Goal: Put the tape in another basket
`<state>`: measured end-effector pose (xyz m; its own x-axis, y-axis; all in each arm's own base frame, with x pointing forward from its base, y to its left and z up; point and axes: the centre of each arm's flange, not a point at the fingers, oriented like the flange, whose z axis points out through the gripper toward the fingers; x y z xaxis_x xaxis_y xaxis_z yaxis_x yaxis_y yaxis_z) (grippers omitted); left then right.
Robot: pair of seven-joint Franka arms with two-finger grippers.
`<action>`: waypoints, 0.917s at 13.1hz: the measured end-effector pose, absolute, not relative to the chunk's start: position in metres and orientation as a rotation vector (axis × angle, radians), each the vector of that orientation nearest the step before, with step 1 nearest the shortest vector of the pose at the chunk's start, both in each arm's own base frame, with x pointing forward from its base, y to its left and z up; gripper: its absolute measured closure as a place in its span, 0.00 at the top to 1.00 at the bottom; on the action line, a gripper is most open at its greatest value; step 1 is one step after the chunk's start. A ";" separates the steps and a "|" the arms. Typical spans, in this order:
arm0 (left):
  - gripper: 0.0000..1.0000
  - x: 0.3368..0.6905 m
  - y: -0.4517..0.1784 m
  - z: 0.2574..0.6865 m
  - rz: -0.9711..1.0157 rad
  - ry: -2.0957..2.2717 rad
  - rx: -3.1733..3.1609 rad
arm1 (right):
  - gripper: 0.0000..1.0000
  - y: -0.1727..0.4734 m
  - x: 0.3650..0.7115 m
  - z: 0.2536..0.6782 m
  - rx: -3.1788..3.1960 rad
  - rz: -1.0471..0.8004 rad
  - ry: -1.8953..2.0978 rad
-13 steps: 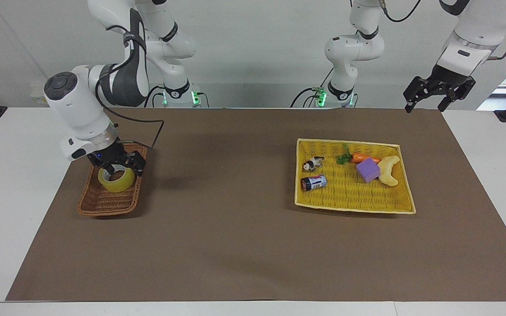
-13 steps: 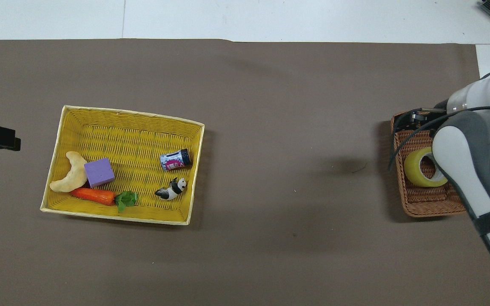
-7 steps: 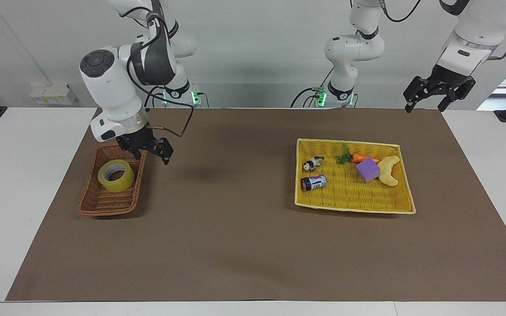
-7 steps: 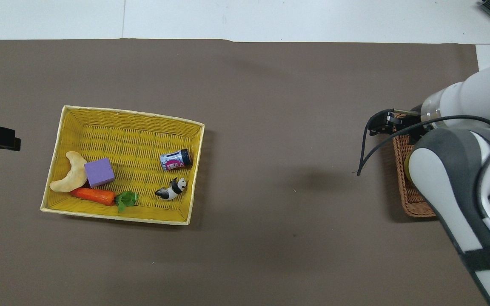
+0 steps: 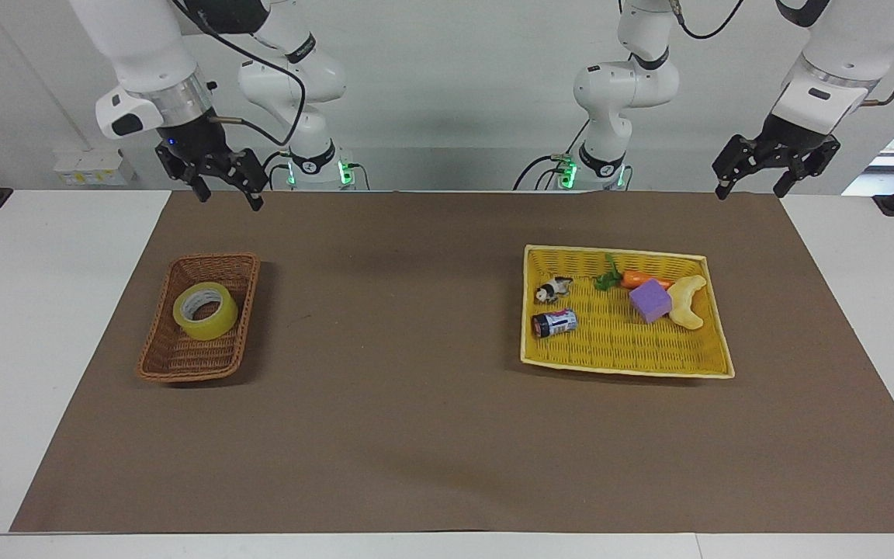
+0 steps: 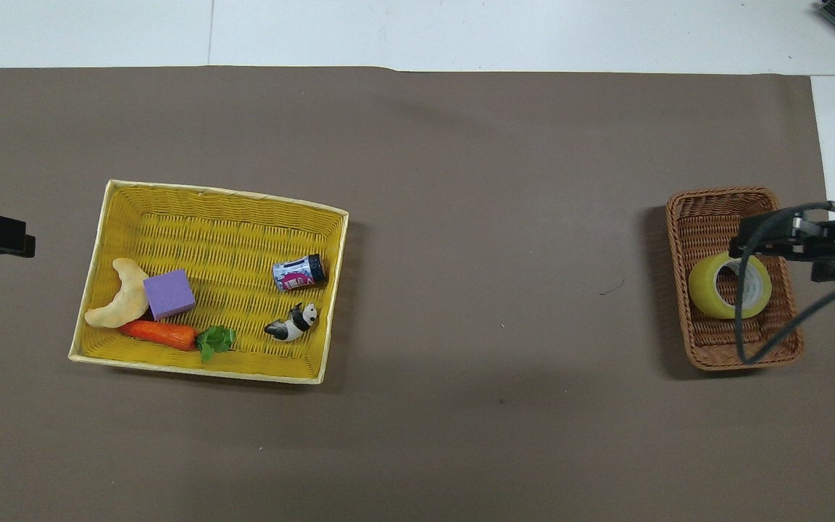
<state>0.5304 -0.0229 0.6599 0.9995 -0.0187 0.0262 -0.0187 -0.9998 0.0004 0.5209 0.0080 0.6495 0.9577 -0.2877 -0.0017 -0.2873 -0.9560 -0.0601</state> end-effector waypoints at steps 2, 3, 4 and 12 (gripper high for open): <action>1.00 0.530 -0.023 0.660 0.041 -0.029 3.141 | 1.00 0.001 0.517 0.652 -3.048 0.004 0.466; 1.00 0.530 -0.023 0.660 0.041 -0.029 3.141 | 1.00 -0.002 0.517 0.650 -3.048 0.014 0.472; 1.00 0.530 -0.023 0.660 0.041 -0.029 3.141 | 1.00 -0.004 0.517 0.648 -3.048 0.021 0.473; 1.00 0.530 -0.023 0.660 0.041 -0.029 3.141 | 1.00 -0.016 0.511 0.659 -3.117 0.024 0.332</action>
